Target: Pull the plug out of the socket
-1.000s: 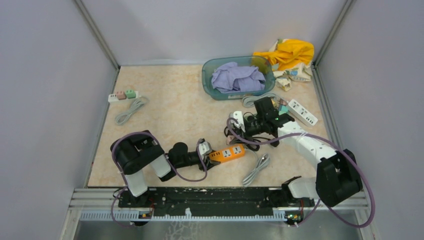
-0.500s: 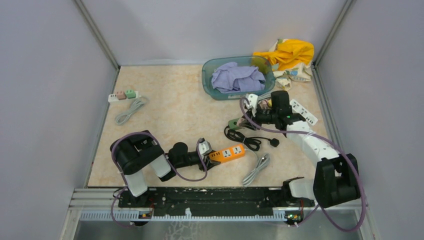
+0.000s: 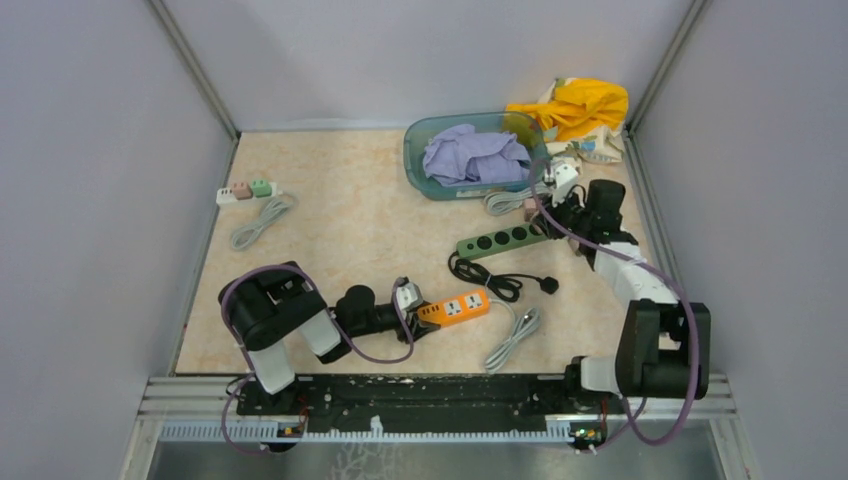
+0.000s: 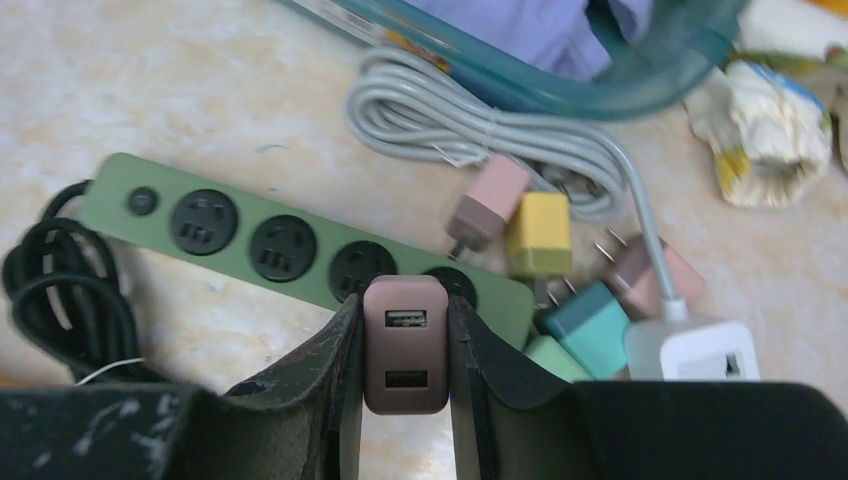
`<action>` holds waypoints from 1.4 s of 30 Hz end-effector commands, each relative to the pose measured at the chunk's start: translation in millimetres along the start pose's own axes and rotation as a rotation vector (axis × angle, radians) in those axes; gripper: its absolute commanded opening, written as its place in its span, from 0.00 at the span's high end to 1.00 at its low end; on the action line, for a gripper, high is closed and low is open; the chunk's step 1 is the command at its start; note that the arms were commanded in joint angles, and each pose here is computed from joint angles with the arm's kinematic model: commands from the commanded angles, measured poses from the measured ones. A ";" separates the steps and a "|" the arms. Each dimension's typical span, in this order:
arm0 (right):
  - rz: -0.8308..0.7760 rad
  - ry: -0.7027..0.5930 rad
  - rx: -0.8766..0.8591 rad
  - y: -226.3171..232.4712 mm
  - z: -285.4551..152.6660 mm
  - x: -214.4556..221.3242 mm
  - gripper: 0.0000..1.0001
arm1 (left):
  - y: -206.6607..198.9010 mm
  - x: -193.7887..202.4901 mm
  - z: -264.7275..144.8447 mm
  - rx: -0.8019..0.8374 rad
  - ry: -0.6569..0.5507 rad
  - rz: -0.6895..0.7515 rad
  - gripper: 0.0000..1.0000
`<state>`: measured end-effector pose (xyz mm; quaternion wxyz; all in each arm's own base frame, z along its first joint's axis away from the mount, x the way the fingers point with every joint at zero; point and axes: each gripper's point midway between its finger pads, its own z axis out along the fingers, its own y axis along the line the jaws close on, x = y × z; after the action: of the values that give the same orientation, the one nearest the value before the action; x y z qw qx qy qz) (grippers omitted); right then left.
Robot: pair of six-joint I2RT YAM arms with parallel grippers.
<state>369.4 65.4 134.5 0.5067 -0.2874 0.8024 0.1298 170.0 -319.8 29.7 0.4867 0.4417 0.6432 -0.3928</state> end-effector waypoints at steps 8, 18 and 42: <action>0.082 0.252 0.120 -44.9 12.4 43.5 0.95 | -9.6 2.7 -5.7 0.040 0.009 -0.017 1.00; 0.024 0.341 0.156 -56.6 2.8 50.1 0.70 | -8.8 -0.4 -3.9 0.043 0.007 -0.010 1.00; -0.039 0.149 0.045 -30.7 -10.2 -3.1 0.50 | -9.4 -7.2 -3.3 0.050 0.017 -0.003 1.00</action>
<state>374.2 20.8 96.3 0.3848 -0.2659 0.8816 0.0630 165.4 -315.9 31.2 0.4735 0.4462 0.6510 -0.3911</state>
